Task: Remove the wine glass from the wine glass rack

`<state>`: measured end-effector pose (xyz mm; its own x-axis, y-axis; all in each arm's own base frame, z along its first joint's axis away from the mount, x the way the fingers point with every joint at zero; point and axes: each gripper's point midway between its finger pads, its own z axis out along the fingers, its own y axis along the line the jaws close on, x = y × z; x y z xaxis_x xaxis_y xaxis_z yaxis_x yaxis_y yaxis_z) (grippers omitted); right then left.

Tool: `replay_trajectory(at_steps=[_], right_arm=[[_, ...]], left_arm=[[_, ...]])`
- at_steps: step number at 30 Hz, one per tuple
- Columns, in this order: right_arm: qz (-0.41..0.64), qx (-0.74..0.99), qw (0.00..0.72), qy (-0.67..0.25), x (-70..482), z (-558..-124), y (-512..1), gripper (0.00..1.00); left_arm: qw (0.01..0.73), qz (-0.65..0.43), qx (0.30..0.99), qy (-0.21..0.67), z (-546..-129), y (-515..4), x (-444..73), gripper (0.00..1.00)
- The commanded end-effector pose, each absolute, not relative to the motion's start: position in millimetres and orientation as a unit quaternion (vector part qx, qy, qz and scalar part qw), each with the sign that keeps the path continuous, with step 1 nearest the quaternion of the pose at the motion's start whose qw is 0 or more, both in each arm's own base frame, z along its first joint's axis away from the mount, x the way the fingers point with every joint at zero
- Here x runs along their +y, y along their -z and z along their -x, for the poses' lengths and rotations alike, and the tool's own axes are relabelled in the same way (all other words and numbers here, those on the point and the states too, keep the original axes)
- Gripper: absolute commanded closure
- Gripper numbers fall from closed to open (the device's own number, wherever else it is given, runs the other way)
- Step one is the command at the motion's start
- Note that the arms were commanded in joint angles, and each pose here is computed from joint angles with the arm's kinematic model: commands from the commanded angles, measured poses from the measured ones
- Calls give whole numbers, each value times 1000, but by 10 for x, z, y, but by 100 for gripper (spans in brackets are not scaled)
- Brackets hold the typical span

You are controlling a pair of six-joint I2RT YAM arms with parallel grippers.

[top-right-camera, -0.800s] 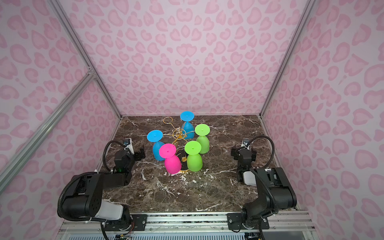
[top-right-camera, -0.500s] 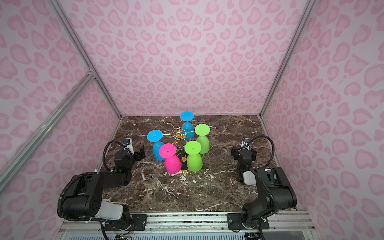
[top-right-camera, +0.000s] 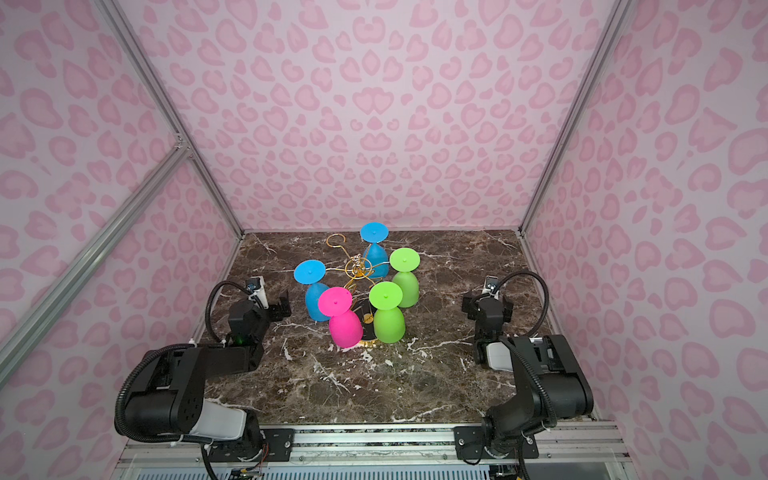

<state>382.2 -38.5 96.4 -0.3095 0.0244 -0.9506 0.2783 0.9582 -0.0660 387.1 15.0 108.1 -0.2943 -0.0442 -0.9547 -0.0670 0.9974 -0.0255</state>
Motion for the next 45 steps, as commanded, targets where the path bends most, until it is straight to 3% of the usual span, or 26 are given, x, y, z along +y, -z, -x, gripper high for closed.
replay_trajectory(at_steps=[1,5,8,11,13,16,22,29,45], right_arm=[[-93,783,603,121,-380,-3850,-1183,0],[-161,769,599,155,-495,-3745,-1789,0],[-283,744,605,24,-505,-3569,-2363,0],[-256,732,614,-150,-311,-3507,-2879,0],[-248,720,610,-218,-208,-3425,-3154,10],[-212,736,564,-309,123,-3341,-3382,32],[-107,763,391,-503,948,-2997,-3437,43],[-114,760,363,-526,1152,-2661,-3352,46],[-120,726,339,-586,1425,-3241,-3310,65]], left_arm=[[594,43,803,-16,-3935,-1225,185,3],[612,113,781,-49,-3783,-1626,418,3],[640,156,750,-57,-3567,-2101,537,3],[635,220,737,-73,-3392,-2482,711,3],[634,262,723,-85,-3255,-2657,828,3],[665,238,705,-65,-3183,-2946,741,3],[698,239,674,-23,-3020,-3181,661,4],[702,255,665,-8,-2986,-3220,670,4],[686,247,684,1,-3055,-3142,619,4]])
